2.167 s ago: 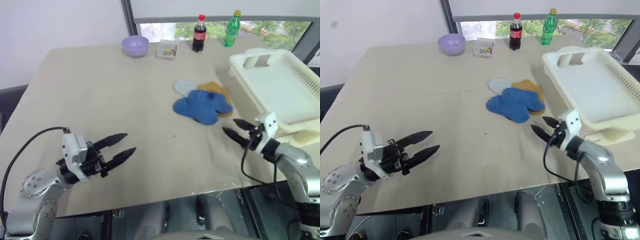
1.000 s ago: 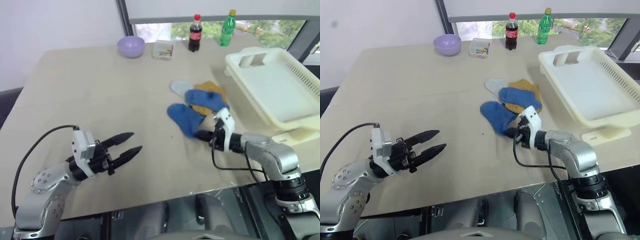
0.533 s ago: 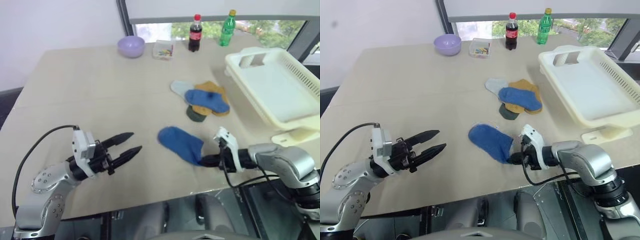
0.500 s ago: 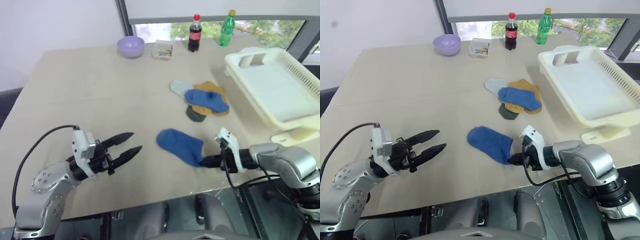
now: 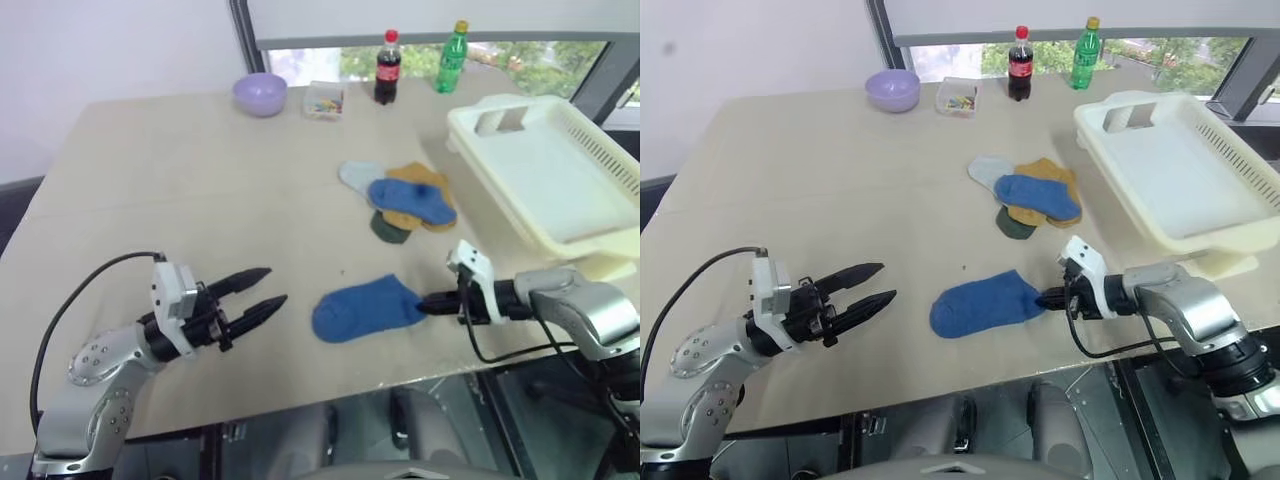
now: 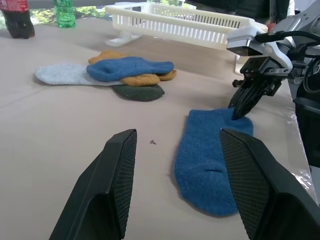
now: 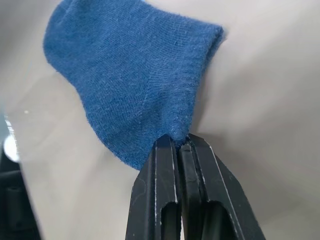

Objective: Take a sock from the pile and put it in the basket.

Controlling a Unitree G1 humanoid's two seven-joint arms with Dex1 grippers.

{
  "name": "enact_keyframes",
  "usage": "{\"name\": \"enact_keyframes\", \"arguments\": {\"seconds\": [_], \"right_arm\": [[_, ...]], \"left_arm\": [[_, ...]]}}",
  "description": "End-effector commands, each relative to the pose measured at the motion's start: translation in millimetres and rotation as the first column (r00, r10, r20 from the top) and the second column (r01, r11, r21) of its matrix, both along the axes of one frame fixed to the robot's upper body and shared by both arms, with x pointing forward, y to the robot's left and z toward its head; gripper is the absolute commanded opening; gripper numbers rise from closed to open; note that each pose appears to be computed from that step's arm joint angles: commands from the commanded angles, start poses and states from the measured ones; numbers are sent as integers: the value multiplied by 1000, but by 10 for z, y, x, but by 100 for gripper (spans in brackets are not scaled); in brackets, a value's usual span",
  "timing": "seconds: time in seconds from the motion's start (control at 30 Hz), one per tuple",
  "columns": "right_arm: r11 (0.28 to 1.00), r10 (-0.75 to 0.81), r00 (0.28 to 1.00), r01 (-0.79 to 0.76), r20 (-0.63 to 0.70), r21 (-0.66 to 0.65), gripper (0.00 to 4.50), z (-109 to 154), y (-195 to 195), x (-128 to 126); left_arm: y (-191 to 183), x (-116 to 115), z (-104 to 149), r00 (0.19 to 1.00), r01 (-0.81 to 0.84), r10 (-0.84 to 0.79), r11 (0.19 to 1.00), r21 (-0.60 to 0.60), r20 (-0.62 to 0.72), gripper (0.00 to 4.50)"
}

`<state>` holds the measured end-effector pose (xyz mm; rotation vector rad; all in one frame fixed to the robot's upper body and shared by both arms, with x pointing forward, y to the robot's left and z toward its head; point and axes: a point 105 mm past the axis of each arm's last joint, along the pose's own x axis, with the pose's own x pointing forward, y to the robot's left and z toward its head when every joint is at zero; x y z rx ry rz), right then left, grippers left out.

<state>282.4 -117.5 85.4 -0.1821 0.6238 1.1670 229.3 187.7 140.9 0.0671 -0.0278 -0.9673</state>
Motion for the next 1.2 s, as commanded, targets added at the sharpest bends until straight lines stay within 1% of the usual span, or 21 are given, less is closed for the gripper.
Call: {"name": "enact_keyframes", "arguments": {"seconds": [0.03, 0.17, 0.27, 0.37, 0.43, 0.47, 0.6, 0.8, 0.9, 1.0, 1.1, 1.2], "right_arm": [[999, 52, 998, -52, 20, 11, 4, 12, 163, -23], [996, 90, 996, -90, 2, 28, 4, 6, 283, -107], [995, 98, 995, -98, 4, 20, 4, -11, 297, -129], [995, 98, 995, -99, 8, 12, 80, -11, 267, -139], [999, 52, 998, -52, 47, 4, 157, 30, 224, -71], [999, 51, 997, -51, 54, 3, 186, 59, 203, -78], [998, 61, 995, -61, 76, -5, 186, 144, 116, -135], [1000, 7, 988, -5, 154, -8, 186, 280, -66, -91], [991, -131, 964, 134, 233, 3, 186, 383, -239, 143], [938, -341, 876, 339, 340, 69, 186, 543, -466, 509], [867, -494, 792, 478, 360, 139, 186, 623, -610, 731], [798, -601, 725, 566, 336, 206, 186, 663, -696, 864]], "left_arm": [[0, 0, 60, 999, 10, -10, 1000, 11, 31, 282], [-2, -6, 54, 1000, 8, -9, 1000, 12, 30, 282], [-3, -13, 50, 1000, 9, -9, 1000, 11, 28, 282], [-2, -21, 46, 1000, 11, -11, 1000, 12, 24, 282], [4, -19, 30, 1000, 11, -12, 1000, 19, 20, 282], [5, -20, 23, 1000, 11, -12, 1000, 22, 18, 282], [1, -22, 3, 1000, 14, -14, 1000, 26, 14, 282], [-2, 1, -10, 1000, 15, -15, 999, 31, 13, 282], [13, 39, -21, 1000, 8, -8, 999, 47, 16, 282], [24, 113, -43, 1000, -3, 1, 996, 90, 26, 282], [-4, 146, -54, 1000, 11, -14, 994, 110, 28, 282], [-47, 214, -34, 999, 16, -20, 993, 117, 34, 282]]}}
